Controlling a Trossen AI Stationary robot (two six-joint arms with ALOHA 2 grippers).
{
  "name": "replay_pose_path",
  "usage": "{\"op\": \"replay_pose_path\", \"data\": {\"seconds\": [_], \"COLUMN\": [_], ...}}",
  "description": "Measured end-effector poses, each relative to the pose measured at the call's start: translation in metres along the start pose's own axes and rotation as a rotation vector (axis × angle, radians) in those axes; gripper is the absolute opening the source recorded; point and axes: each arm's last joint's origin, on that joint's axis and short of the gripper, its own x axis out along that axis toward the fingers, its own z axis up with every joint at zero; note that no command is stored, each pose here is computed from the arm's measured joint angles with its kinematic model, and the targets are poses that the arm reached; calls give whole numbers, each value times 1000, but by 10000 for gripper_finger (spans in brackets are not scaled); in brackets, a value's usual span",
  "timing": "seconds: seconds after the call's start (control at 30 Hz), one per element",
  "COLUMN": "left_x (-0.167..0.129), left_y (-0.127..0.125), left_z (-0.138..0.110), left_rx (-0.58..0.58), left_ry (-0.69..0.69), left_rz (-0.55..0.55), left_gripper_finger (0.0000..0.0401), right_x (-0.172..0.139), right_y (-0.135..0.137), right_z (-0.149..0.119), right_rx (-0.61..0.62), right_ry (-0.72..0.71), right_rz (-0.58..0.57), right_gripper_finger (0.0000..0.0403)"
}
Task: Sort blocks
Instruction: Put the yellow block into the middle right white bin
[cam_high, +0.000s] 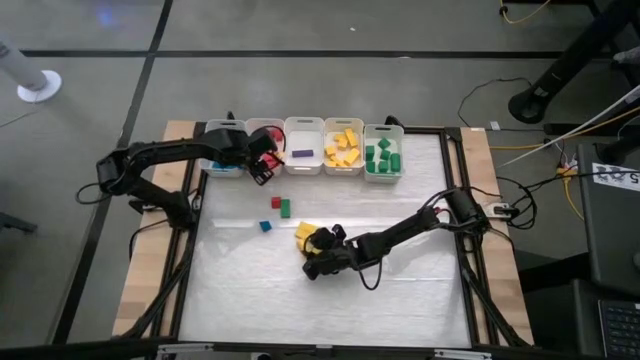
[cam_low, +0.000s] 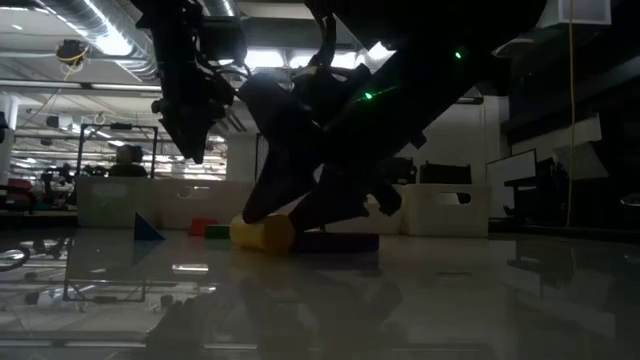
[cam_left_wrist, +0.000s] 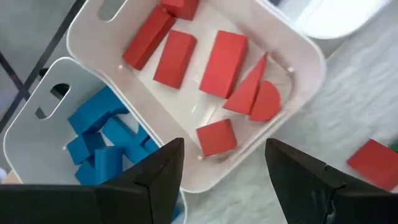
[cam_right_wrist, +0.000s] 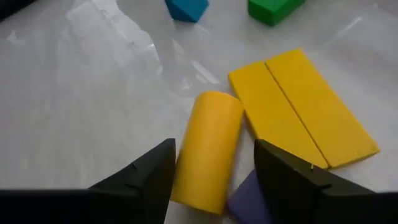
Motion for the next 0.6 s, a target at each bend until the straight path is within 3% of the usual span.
{"op": "replay_pose_path", "data": {"seconds": [0.37,0.6], "left_x": [-12,-20], "left_y": [-25,-41], "left_z": [-7,-13], "left_rx": [91,155], "left_ry": [-35,-53], "left_rz": [-44,-70], "left_gripper_finger": [213,213], "right_x": [0,0], "right_y": [-4,-4], "right_z": [-3,-3], "right_rx": [-65,-68], "right_ry": [26,28], "right_rz": [-42,-40], "right_gripper_finger": [134,141]}}
